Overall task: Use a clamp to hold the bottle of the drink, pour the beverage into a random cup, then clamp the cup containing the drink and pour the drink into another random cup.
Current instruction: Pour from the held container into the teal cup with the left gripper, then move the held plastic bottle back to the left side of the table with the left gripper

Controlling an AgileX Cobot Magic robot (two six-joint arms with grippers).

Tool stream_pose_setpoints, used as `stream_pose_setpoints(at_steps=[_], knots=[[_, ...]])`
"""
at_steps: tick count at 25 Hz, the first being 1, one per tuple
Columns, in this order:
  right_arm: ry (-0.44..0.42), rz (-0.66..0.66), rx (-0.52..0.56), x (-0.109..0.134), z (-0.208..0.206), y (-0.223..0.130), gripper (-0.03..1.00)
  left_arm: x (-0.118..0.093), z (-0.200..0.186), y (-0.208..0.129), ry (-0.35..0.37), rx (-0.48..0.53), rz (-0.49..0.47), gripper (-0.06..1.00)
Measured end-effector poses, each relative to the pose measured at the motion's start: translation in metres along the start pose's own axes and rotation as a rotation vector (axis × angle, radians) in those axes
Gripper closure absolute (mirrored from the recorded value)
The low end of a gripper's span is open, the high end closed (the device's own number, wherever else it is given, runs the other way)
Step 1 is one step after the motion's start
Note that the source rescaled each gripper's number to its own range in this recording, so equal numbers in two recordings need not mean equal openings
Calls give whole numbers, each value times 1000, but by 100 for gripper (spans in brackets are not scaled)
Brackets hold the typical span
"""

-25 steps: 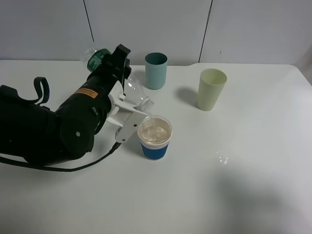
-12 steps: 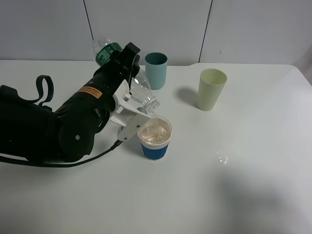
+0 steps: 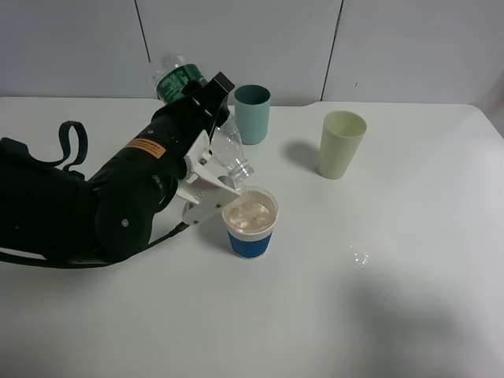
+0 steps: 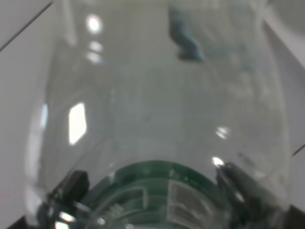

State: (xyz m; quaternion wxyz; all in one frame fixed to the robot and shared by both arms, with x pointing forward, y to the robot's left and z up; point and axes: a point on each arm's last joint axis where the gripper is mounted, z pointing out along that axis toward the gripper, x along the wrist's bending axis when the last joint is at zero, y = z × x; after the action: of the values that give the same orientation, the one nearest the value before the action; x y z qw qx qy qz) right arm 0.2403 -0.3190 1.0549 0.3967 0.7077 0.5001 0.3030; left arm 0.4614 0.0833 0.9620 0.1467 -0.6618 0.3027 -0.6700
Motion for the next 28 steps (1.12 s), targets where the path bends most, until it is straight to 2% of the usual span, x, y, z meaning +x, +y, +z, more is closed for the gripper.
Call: stream_pose_setpoints(at_steps=[5, 9, 16, 18, 19, 21, 23, 24, 25, 27, 28], knots=[[0, 0, 0, 0, 0, 0, 2, 2, 0, 0, 17, 6, 69, 88], [0, 0, 0, 0, 0, 0, 2, 2, 0, 0, 20, 4, 67, 88], [0, 0, 0, 0, 0, 0, 2, -1, 0, 4, -23, -52, -141, 88], [0, 0, 0, 0, 0, 0, 2, -2, -1, 4, -69, -85, -322, 88], [0, 0, 0, 0, 0, 0, 2, -2, -1, 4, -69, -85, -322, 88], [0, 0, 0, 0, 0, 0, 2, -6, 2, -5, -150, -111, -619, 88], [0, 0, 0, 0, 0, 0, 2, -9, 6, -13, -197, -118, -765, 88], [0, 0, 0, 0, 0, 0, 2, -12, 11, -26, -238, -123, -917, 88], [0, 0, 0, 0, 0, 0, 2, -12, 13, -33, -256, -140, -994, 88], [0, 0, 0, 0, 0, 0, 2, -13, 14, -38, -263, -154, -1024, 88], [0, 0, 0, 0, 0, 0, 2, -14, 15, -44, -285, -165, -1103, 88]])
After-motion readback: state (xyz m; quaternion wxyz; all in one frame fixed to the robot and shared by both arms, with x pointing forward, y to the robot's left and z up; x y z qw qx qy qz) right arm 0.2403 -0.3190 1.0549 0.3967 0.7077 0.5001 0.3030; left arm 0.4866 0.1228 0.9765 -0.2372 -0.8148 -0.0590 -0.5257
